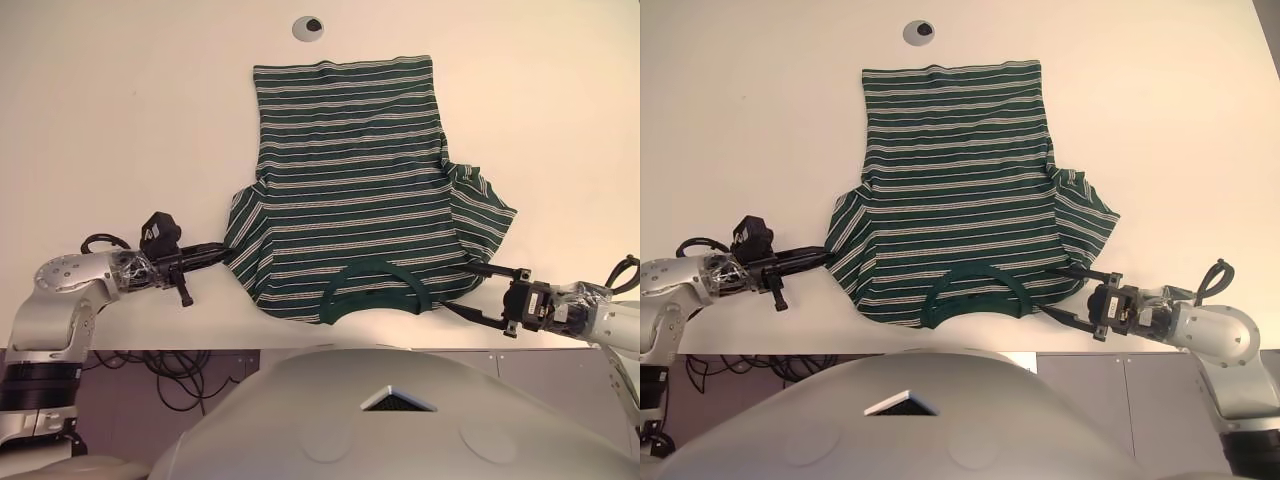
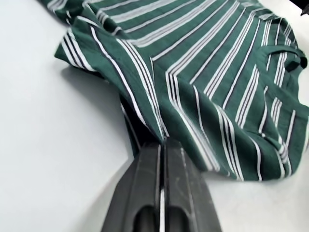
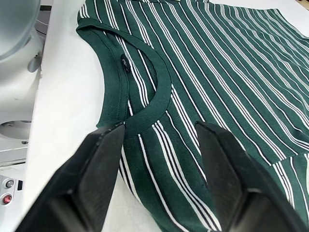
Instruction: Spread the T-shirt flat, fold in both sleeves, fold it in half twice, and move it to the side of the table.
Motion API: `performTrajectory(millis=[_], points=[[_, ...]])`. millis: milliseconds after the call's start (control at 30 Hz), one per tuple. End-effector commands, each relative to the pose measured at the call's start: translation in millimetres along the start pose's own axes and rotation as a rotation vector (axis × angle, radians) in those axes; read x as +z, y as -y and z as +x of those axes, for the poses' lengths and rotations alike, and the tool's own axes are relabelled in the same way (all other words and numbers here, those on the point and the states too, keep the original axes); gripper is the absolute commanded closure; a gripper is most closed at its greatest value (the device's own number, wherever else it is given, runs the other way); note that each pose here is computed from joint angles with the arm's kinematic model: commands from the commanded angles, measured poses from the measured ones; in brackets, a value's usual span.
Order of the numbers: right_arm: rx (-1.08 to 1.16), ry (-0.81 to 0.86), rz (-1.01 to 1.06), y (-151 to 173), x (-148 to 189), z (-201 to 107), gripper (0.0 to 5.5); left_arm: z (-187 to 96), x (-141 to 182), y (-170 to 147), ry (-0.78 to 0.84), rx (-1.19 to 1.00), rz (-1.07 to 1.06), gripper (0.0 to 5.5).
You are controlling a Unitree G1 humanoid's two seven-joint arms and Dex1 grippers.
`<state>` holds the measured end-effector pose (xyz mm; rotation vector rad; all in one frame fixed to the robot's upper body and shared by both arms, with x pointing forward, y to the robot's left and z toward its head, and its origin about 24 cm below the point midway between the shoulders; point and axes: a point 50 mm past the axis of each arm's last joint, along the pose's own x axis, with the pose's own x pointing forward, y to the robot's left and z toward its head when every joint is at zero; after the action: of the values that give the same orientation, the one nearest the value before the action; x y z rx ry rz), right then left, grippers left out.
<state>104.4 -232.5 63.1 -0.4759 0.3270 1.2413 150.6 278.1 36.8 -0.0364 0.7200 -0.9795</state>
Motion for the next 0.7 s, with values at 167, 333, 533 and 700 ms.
performTrajectory(millis=[167, 333, 533, 700], points=[[-0.001, 0.010, -0.018, 2, 1, 5, 2.83, -42, 21, -21, 0.043, 0.011, 0.023, 5.48], [0.002, 0.012, -0.021, 2, 1, 6, 2.83, -53, 28, -29, 0.053, 0.036, 0.023, 5.48], [0.005, 0.011, -0.023, 3, 1, 5, 2.83, -61, 26, -36, 0.072, 0.040, 0.031, 5.48], [0.005, 0.016, -0.023, 2, 1, 5, 2.83, -29, 34, -23, 0.164, -0.097, 0.067, 5.48]])
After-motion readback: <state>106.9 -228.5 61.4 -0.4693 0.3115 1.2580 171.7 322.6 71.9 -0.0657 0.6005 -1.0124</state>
